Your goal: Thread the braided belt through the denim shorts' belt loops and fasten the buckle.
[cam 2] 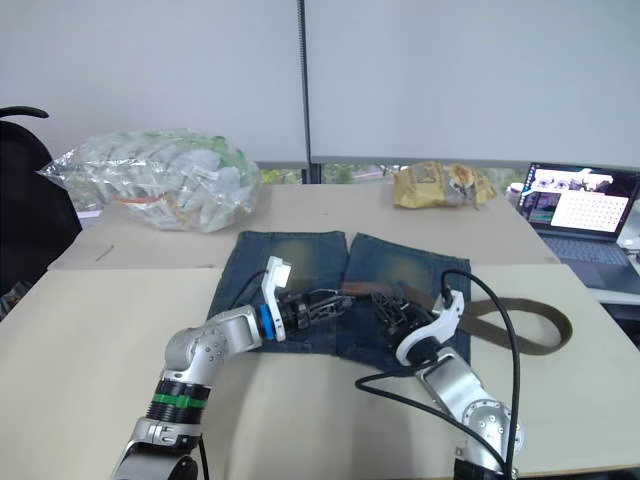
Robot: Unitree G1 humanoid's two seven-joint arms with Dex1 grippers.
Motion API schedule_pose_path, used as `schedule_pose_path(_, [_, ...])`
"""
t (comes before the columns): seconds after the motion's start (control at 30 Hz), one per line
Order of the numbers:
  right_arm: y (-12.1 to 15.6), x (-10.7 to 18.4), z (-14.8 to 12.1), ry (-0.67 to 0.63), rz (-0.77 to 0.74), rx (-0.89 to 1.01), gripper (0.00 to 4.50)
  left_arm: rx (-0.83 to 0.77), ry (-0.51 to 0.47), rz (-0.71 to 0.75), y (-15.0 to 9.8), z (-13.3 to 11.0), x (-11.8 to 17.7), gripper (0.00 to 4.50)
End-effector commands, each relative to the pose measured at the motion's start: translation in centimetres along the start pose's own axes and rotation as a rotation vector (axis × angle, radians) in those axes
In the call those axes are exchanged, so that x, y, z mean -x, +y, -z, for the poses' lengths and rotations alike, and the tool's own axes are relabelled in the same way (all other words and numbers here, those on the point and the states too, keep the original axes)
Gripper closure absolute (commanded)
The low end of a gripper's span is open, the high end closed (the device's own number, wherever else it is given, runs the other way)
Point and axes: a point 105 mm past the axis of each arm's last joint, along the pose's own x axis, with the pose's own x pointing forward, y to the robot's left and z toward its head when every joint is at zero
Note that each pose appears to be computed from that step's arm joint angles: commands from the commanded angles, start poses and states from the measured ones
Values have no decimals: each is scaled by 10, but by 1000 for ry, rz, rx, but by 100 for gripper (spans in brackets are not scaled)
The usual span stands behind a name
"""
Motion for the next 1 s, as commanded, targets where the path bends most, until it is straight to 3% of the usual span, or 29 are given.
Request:
schedule_pose_path(0.03, [23,3,-2,-16,-121,27,448,45,-45,53,-13,-11,-1,1])
schedule_pose_path(0.27, [20,9,6,16,-130,50,448,192,-154,85,-17,-27,-6,1])
schedule_pose_path(0.37, [22,11,6,19,-145,57,450,205,-155,74,-15,-27,-8,80])
schedule_pose_path(0.73, [22,12,7,20,-149,69,450,181,-122,61,-14,-20,-11,447])
schedule_pose_path(0.9, [18,12,9,20,-136,69,450,176,-119,55,-13,-19,-10,447])
schedule_pose_path(1.0, [21,11,10,20,-150,30,353,177,-117,52,-13,-19,-9,450])
